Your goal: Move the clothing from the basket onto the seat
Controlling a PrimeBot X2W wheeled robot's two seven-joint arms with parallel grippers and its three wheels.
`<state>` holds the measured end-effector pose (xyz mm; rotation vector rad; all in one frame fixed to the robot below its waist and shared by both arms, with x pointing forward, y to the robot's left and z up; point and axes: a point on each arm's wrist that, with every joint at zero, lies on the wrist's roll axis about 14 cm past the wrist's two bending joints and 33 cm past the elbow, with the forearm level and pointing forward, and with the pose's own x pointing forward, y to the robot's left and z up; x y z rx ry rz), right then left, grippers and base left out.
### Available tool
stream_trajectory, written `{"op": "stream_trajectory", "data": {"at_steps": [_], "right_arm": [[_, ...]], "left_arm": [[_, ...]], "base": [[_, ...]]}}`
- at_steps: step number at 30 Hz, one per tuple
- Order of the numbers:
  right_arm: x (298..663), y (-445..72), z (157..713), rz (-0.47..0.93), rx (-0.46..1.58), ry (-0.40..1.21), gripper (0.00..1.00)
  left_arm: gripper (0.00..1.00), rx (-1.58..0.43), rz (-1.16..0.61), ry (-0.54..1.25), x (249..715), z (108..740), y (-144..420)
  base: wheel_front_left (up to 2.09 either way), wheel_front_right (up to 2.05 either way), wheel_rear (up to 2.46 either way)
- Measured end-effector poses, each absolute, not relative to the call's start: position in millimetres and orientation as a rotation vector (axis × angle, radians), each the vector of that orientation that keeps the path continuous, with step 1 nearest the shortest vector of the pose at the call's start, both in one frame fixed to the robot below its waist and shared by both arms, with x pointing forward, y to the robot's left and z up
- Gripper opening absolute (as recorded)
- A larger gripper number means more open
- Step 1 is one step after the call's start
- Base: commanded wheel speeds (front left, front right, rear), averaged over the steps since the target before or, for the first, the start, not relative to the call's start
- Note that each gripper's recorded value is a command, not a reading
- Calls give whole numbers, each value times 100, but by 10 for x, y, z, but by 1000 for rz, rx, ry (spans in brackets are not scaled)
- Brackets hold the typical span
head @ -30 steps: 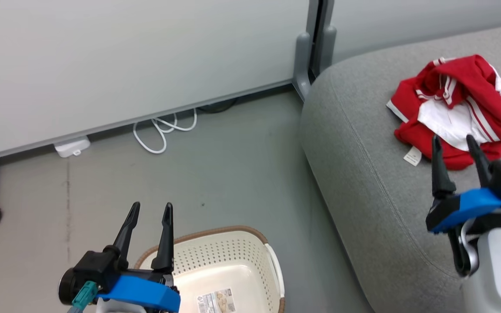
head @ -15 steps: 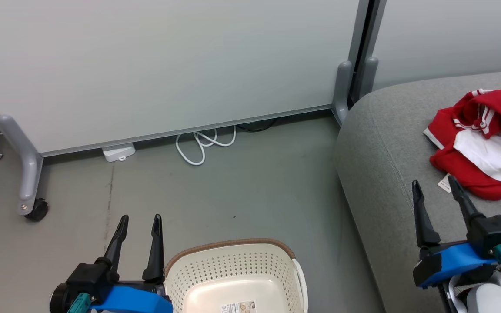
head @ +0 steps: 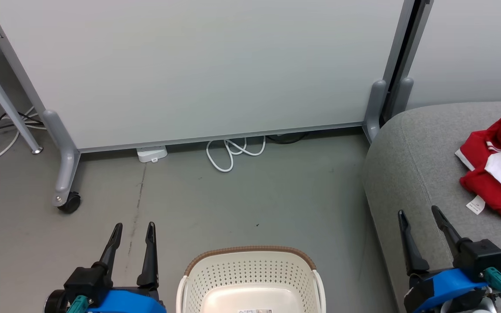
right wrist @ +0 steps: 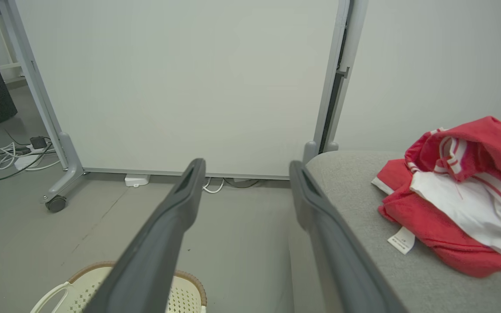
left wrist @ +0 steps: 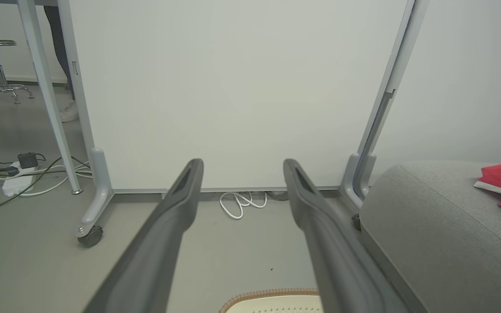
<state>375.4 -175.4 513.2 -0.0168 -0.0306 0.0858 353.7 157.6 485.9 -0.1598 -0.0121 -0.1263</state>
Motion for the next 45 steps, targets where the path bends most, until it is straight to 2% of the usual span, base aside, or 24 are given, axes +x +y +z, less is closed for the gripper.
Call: {"op": "stream_trajectory", "data": {"at_steps": [20,21,31,45], "right_arm": [[3743,-1728,5024,92,7,4,100],[3744,-1725,5023,93,7,4,0],[3585,-1730,4587,83,28,144,0],[3590,-1807,4571,21,301,160,0]], "left_arm": [[100,-179,-110,27,3509,4734,1612],[0,-180,-110,27,3509,4733,1613],[0,-206,-84,180,3241,4261,1595],[0,-441,8,198,3294,4275,1738]], "base": [[0,0,0],[0,0,0],[0,0,0],[0,0,0]]}}
